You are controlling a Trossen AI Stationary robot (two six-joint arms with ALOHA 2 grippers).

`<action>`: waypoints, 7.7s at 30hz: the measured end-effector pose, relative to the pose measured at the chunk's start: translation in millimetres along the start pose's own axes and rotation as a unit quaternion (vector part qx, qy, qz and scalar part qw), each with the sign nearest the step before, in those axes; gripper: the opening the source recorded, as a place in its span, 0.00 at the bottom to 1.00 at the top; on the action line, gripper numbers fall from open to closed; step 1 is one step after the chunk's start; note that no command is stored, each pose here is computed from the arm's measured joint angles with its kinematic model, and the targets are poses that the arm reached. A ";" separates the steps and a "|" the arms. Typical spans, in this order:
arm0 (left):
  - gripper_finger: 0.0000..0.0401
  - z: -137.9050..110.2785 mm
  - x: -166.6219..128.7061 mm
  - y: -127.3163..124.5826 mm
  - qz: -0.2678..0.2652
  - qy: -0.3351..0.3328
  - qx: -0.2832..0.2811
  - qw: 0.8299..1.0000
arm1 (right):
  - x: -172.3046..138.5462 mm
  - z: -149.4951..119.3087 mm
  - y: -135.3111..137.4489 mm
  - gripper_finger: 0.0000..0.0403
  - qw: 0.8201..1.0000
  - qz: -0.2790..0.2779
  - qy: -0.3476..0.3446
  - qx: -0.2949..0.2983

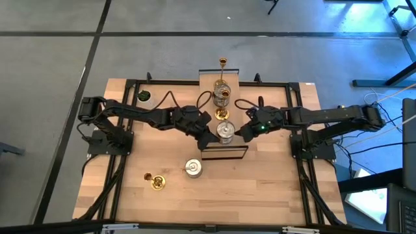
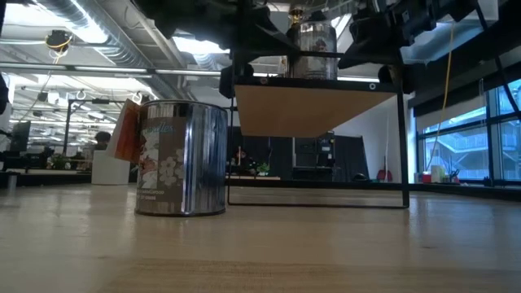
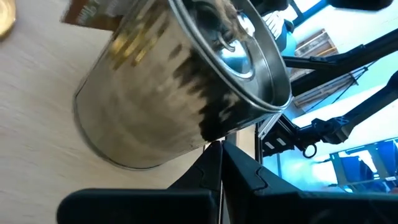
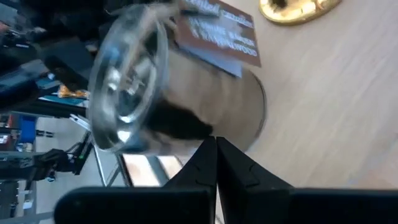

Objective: Pick & Place candle stick holders
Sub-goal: Put the right silver scented candle on the shelf, then put the silver scented candle on the shelf

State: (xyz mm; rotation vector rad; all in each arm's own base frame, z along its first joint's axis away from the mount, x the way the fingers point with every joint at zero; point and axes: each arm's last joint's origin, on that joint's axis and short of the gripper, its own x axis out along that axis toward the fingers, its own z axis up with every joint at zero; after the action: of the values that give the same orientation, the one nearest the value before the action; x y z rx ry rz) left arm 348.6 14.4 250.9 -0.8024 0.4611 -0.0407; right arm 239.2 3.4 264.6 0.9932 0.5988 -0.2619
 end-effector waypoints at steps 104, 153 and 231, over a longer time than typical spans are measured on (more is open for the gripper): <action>0.00 22.8 -46.7 17.7 0.123 -0.031 0.011 0.992 | -76.0 58.0 43.6 0.00 0.987 -0.102 -0.104 -0.074; 0.00 -34.1 -100.4 -70.7 -0.029 0.098 0.173 0.980 | -28.8 -66.9 131.3 0.01 0.999 0.008 -0.038 -0.018; 0.00 -20.5 -105.0 -70.0 0.001 0.023 0.156 0.987 | -30.3 -49.0 144.7 0.01 0.981 0.037 -0.183 -0.052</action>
State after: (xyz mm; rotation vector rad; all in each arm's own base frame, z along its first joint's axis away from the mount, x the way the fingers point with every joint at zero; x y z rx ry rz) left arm 255.2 -26.9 327.8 -0.4941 0.4859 -0.1269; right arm 265.2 119.9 364.6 0.8368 0.2364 -0.3343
